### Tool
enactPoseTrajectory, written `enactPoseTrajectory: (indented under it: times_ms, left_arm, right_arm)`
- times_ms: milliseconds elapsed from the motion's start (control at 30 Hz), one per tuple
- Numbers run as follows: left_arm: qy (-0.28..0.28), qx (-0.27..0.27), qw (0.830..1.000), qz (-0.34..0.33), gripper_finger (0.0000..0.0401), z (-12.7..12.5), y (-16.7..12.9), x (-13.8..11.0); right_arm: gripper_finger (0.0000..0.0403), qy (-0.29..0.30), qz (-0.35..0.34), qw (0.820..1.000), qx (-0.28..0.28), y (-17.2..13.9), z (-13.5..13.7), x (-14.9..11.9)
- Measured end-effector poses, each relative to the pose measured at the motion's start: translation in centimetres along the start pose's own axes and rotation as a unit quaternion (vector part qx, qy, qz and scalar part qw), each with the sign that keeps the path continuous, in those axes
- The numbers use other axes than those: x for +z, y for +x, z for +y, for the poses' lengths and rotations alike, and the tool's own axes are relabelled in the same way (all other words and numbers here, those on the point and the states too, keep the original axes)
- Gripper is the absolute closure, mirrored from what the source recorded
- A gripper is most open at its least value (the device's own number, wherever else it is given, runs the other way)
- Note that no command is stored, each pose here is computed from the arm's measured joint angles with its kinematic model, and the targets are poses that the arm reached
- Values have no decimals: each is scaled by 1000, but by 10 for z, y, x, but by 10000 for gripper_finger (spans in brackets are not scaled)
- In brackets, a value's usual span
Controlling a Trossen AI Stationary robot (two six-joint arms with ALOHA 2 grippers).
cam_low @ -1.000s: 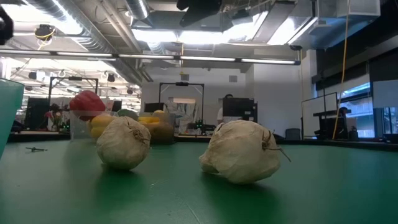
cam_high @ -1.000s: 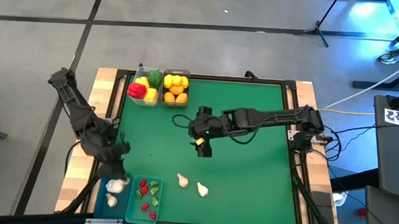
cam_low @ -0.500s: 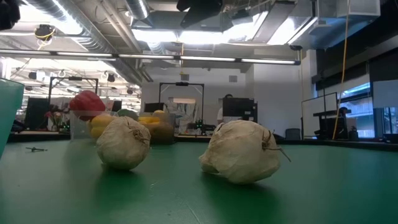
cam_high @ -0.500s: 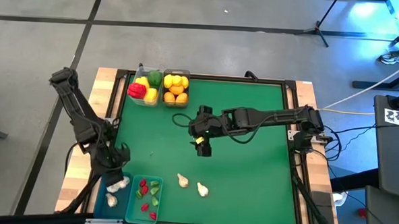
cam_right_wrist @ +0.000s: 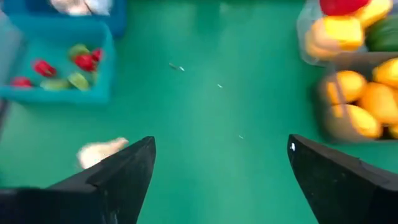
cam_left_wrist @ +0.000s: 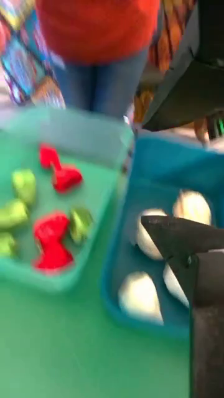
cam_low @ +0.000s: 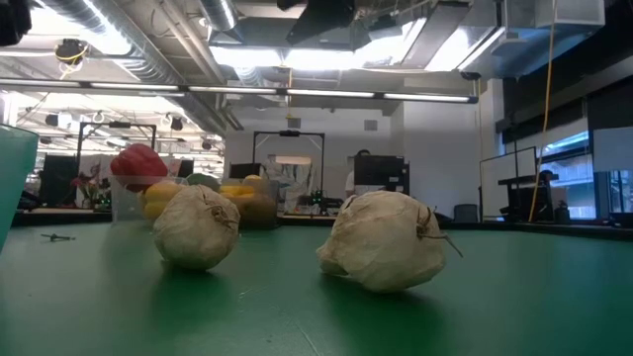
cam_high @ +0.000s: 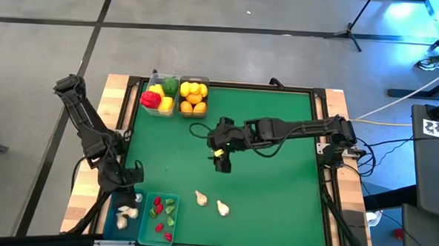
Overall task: Sort produce into baskets
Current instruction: Put the white garlic into the blue bin
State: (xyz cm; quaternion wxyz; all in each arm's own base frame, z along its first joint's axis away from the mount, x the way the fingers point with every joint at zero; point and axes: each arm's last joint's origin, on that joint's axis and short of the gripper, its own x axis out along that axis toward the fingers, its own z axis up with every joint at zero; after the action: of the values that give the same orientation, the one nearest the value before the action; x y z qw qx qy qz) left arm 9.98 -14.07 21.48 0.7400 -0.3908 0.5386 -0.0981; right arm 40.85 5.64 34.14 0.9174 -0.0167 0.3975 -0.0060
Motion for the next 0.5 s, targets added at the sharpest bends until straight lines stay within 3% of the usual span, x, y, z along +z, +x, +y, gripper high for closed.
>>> enactPoseTrajectory:
  times_ms: [100, 300, 500]
  left_arm:
    - [-24, -39, 999, -19, 162, -7, -1, 5]
    - [-48, -87, 989, -108, 159, -16, -4, 19]
    - [-55, -72, 976, -199, 156, -14, -6, 31]
  right_arm:
    - [47, 37, -12, 999, 14, 14, 12, -9]
    - [47, 133, -42, 990, -26, 60, 58, -53]
    - [47, 154, -91, 983, -47, 85, 102, -71]
